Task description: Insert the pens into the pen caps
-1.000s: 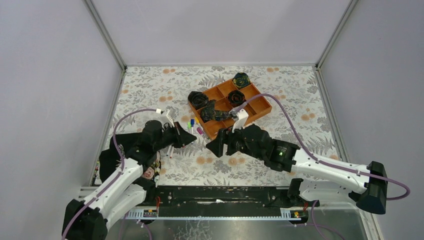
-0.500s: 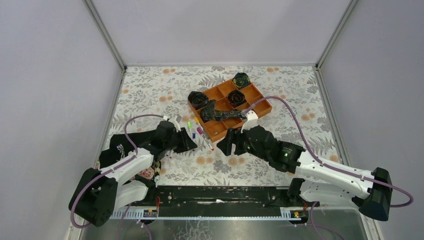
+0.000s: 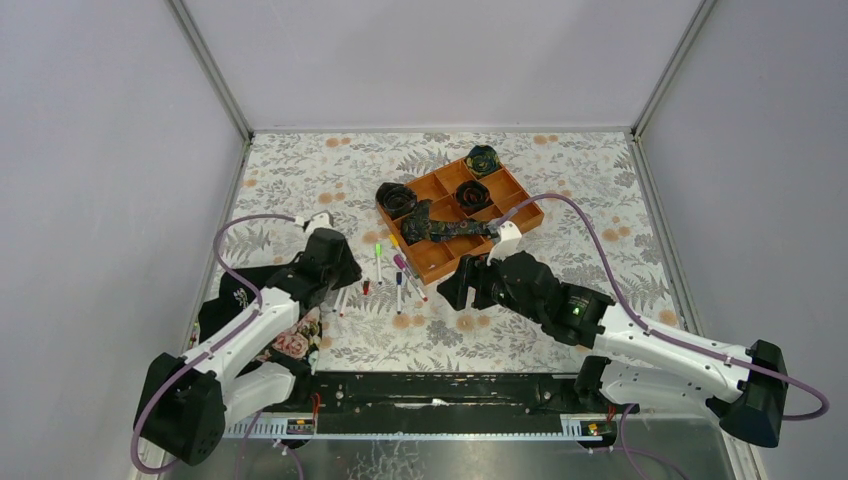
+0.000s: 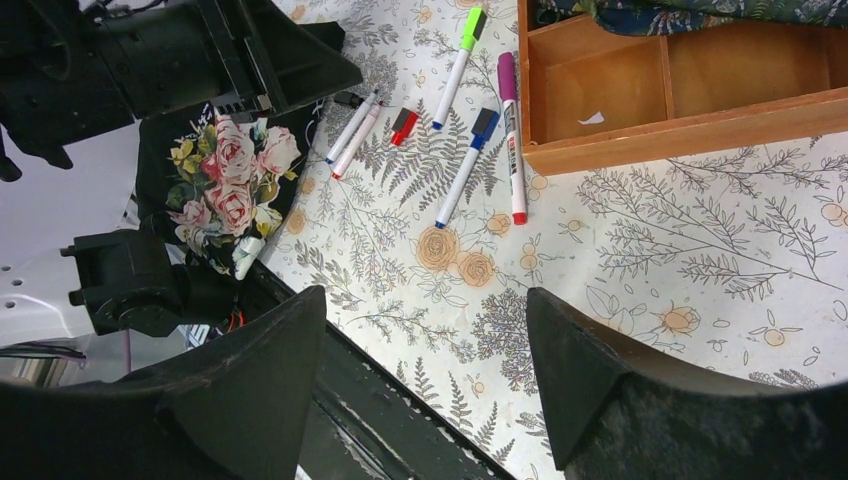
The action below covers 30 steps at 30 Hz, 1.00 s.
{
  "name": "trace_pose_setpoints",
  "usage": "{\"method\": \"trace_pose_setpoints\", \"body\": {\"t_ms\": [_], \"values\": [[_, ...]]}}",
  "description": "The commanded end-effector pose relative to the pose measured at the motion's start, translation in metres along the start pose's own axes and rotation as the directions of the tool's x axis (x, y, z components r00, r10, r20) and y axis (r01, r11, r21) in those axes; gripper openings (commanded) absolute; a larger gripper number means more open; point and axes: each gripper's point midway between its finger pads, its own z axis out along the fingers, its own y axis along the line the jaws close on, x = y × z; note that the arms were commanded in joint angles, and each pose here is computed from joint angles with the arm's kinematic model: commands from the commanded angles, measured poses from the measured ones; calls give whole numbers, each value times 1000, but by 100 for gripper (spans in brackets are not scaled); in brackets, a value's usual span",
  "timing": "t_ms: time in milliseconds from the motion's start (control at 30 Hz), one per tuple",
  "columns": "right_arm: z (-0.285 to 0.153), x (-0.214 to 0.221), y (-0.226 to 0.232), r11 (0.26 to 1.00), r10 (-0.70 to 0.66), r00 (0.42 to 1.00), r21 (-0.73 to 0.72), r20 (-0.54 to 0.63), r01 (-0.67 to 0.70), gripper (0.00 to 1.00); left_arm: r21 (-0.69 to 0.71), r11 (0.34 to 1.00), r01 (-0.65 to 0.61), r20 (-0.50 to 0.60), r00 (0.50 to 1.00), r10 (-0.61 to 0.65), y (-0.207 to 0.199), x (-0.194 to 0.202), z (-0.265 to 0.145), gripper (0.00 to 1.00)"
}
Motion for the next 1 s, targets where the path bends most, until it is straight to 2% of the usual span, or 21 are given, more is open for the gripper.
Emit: {"method": "trace_pose_setpoints", "body": {"t_ms": [0, 200, 500, 967], "values": [[0, -15, 11, 998, 28, 998, -54, 53, -25, 79, -240, 969, 65, -7, 998, -69, 55, 15, -1, 30], [2, -12, 12, 997, 32, 999, -72, 40, -29, 79, -286, 952, 108, -11, 993, -116, 70, 28, 0, 25], [2, -12, 12, 996, 36, 999, -80, 37, -33, 79, -335, 937, 102, -28, 993, -118, 79, 33, 5, 20], [2, -10, 8, 996, 49, 998, -75, 35, -46, 79, -331, 941, 77, -64, 993, -104, 78, 37, 10, 18]]}}
